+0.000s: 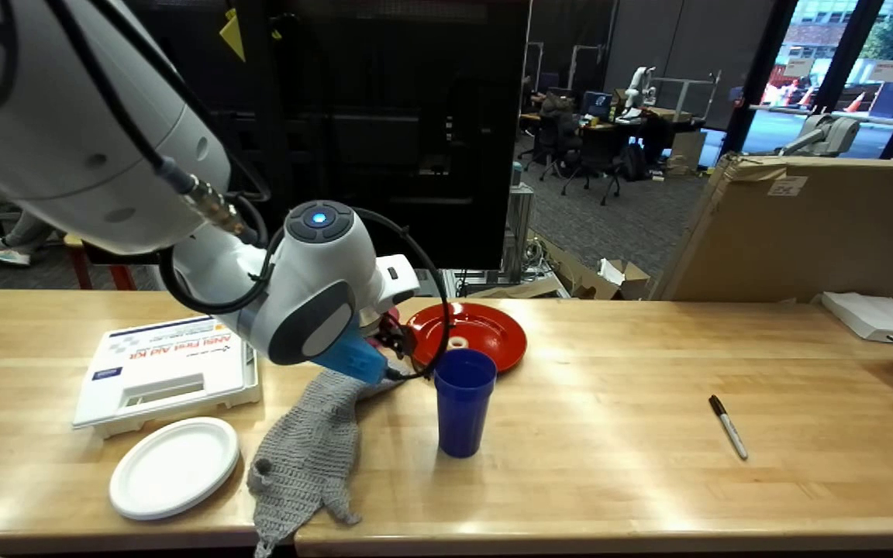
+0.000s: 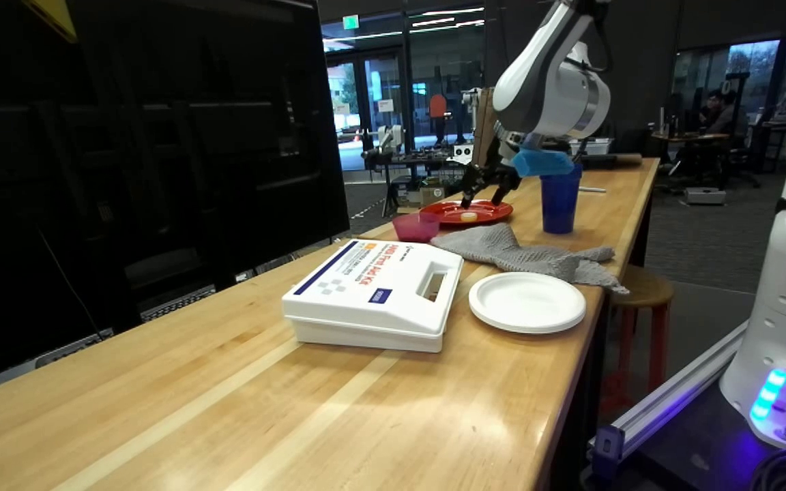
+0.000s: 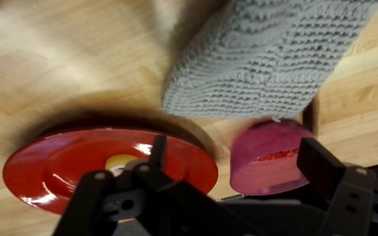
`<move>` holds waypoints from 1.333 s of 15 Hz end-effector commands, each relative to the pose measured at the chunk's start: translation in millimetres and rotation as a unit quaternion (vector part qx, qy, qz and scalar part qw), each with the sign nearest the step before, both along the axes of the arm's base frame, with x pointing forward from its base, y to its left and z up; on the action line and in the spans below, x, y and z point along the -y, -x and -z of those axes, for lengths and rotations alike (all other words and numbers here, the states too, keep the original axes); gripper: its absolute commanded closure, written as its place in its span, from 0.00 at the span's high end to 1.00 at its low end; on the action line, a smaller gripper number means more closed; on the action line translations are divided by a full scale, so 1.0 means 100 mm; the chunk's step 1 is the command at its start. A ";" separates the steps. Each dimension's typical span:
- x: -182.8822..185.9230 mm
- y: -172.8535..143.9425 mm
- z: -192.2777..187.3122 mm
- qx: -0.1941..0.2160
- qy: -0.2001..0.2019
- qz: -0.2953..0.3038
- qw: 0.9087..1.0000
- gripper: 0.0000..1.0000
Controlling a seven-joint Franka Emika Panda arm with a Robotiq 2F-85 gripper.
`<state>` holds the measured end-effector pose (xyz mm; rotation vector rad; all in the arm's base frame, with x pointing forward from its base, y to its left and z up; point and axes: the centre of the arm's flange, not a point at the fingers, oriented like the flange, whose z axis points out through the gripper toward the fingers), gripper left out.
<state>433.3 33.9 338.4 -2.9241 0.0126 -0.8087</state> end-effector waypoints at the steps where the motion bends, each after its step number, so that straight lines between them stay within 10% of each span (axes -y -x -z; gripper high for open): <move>1: 0.03 -0.27 0.03 0.035 0.009 0.016 0.999 1.00; 20: 0.38 -1.24 -0.09 0.022 0.000 0.053 0.998 1.00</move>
